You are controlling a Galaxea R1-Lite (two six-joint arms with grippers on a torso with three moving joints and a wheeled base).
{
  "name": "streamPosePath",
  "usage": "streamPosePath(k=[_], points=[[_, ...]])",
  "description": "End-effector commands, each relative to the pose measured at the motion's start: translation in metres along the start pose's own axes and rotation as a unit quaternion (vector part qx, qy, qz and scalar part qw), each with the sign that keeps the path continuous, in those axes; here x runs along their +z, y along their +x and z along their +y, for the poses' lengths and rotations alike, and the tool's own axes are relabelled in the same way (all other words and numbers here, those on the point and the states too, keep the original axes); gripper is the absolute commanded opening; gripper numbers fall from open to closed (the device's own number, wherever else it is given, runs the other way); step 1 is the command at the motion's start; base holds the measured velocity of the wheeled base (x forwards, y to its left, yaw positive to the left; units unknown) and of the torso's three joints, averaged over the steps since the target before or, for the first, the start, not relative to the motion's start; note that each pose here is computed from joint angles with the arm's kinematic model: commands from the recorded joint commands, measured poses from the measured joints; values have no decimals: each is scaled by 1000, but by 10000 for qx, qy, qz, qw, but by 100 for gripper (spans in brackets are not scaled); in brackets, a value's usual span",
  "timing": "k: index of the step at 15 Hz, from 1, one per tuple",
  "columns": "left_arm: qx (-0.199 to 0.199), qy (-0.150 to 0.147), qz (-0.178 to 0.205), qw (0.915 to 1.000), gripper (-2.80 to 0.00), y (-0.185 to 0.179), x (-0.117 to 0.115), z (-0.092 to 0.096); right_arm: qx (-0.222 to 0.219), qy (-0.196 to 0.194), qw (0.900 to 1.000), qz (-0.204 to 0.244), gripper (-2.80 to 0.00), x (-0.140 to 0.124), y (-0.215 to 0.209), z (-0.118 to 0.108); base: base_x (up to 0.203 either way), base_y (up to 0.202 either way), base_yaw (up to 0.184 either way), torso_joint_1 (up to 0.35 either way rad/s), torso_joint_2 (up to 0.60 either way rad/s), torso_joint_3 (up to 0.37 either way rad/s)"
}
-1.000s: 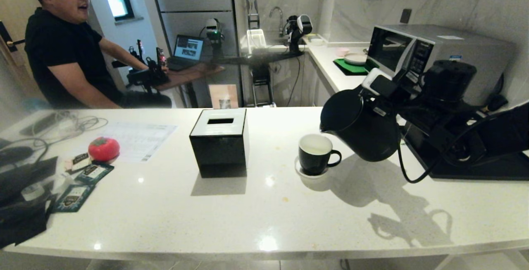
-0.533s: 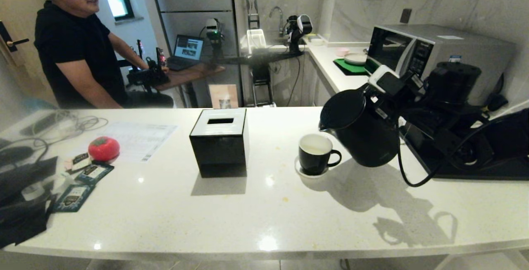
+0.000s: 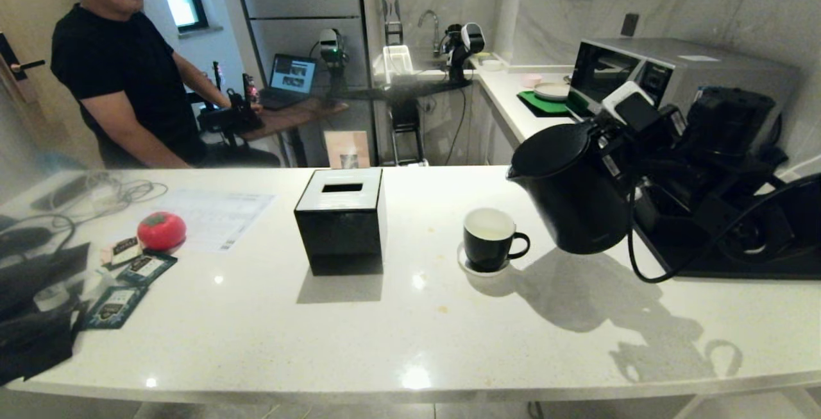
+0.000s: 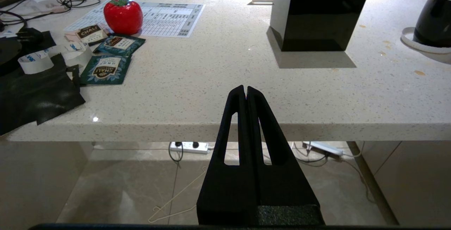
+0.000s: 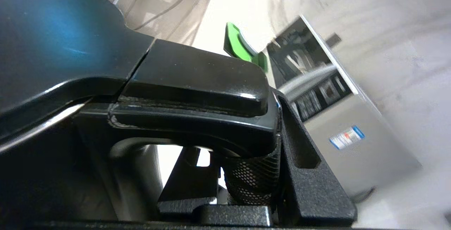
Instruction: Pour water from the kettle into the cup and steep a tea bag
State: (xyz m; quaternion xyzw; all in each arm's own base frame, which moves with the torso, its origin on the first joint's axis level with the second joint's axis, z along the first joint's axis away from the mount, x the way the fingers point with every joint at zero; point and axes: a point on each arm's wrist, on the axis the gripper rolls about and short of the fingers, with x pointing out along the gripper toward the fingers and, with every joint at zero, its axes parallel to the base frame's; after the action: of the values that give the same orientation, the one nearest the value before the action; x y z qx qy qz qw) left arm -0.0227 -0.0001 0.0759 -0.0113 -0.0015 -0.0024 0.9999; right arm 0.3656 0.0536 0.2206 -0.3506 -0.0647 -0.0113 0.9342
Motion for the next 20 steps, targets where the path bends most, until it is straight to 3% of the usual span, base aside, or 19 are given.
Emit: streamPosePath(k=[1,6,11,14,20], points=[[0,-2,0,10000,-280,0,0,0,-172,108,9998,-1,-280,0,-3,-12,0,0,0,0,0,0],[0,-2,0,10000,-280,0,0,0,-583,672,9956,299,-280,-6,-13,-35,0,0,0,0,0,0],[0,-2,0,10000,-280,0,0,0,-1104,1051,9856,738,-280,-33,-31,-68,0,0,0,0,0,0],[0,-2,0,10000,-280,0,0,0,-1464,1283,9752,1050,-280,-53,-45,-91,0,0,0,0,0,0],[0,-2,0,10000,-280,0,0,0,-2334,1766,9432,1573,-280,-93,-69,-142,0,0,0,0,0,0]])
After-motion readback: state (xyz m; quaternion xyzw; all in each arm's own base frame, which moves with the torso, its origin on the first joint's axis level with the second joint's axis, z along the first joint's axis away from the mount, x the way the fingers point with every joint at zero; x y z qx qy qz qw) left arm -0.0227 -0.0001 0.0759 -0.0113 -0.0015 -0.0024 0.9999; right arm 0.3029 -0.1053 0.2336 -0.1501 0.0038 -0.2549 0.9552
